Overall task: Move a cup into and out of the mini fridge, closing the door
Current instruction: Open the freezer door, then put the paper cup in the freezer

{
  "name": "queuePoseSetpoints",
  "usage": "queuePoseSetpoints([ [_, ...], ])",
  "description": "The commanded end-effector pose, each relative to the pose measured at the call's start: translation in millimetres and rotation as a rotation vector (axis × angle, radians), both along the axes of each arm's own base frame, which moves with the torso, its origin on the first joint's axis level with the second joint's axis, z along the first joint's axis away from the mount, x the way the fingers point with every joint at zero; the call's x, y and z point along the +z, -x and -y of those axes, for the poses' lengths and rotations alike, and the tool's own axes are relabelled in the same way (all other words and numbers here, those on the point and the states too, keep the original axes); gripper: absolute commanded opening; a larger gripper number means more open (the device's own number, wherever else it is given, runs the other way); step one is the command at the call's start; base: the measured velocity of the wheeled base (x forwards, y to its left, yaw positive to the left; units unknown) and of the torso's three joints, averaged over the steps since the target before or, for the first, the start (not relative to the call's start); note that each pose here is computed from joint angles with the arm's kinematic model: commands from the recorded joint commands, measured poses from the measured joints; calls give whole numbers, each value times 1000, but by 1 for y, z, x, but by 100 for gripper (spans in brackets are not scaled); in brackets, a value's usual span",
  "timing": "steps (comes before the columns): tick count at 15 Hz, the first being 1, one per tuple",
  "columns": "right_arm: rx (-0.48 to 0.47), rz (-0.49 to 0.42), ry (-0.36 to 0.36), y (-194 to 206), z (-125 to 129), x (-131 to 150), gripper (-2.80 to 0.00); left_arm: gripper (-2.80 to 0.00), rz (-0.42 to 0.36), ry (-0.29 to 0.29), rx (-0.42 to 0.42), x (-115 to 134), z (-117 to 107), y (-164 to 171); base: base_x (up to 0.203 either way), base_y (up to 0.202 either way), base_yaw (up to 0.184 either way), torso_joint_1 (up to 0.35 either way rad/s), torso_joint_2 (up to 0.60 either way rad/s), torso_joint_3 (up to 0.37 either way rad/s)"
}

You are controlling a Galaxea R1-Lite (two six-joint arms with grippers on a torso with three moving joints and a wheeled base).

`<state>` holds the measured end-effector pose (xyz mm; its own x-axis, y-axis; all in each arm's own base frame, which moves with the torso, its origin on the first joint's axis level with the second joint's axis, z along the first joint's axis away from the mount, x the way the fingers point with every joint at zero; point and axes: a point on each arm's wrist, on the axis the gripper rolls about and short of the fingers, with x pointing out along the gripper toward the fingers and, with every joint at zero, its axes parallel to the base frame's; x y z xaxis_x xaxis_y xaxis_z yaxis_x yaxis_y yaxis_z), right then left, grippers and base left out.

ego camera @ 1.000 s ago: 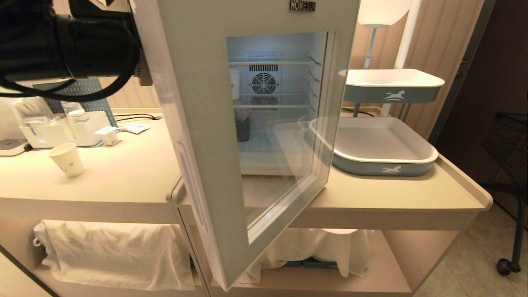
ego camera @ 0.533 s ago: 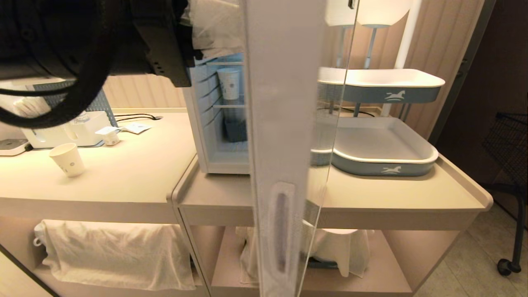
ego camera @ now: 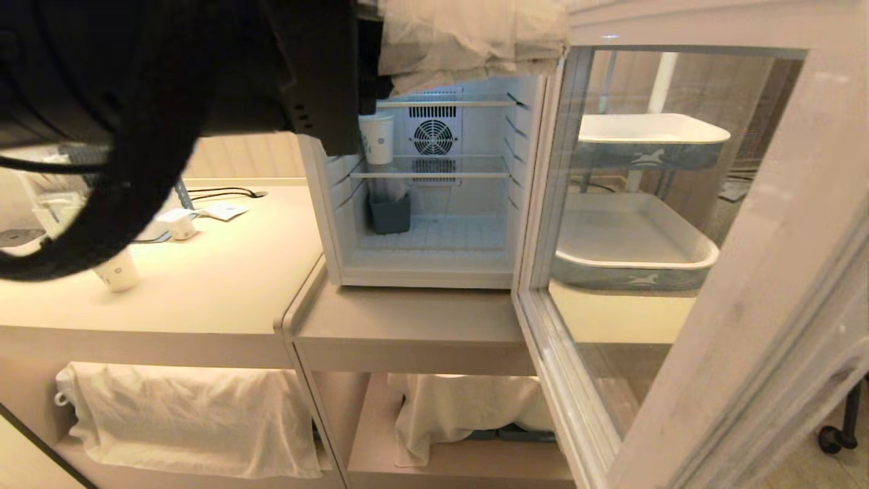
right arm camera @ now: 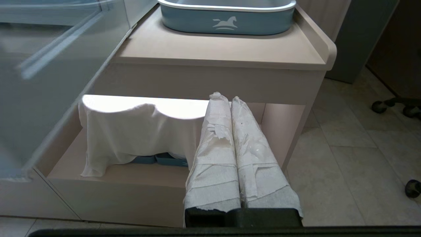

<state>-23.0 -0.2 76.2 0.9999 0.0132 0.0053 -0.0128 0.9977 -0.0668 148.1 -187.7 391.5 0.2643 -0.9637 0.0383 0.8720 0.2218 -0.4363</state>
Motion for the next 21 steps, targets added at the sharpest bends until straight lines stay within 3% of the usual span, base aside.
queuePoseSetpoints([
  [1, 1, -1, 1, 0, 0, 0, -280, -280, -5, -4, 87, -1, -4, -3, 0, 0, 0, 0, 0, 0],
  [4, 1, -1, 1, 0, 0, 0, -280, -280, 10, -37, 311, -7, -21, -25, 0, 0, 0, 0, 0, 0],
  [6, 1, -1, 1, 0, 0, 0, -280, -280, 46, -88, 448, -14, -48, -43, 0, 0, 0, 0, 0, 0],
  [9, 1, -1, 1, 0, 0, 0, -280, -280, 107, -307, 656, -34, -114, -61, 0, 0, 0, 0, 0, 0],
  [11, 1, -1, 1, 0, 0, 0, -280, -280, 129, -523, 703, -53, -156, -36, 0, 0, 0, 0, 0, 0],
  [13, 1, -1, 1, 0, 0, 0, -280, -280, 117, -619, 719, -78, -173, 1, 0, 0, 0, 0, 0, 0],
  [17, 1, -1, 1, 0, 0, 0, -280, -280, 183, -639, 773, -135, -180, 108, 0, 0, 0, 0, 0, 0],
  [19, 1, -1, 1, 0, 0, 0, -280, -280, 190, -649, 876, -178, -180, 149, 0, 0, 0, 0, 0, 0],
  [21, 1, -1, 1, 0, 0, 0, -280, -280, 116, -651, 1012, -225, -181, 170, 0, 0, 0, 0, 0, 0],
])
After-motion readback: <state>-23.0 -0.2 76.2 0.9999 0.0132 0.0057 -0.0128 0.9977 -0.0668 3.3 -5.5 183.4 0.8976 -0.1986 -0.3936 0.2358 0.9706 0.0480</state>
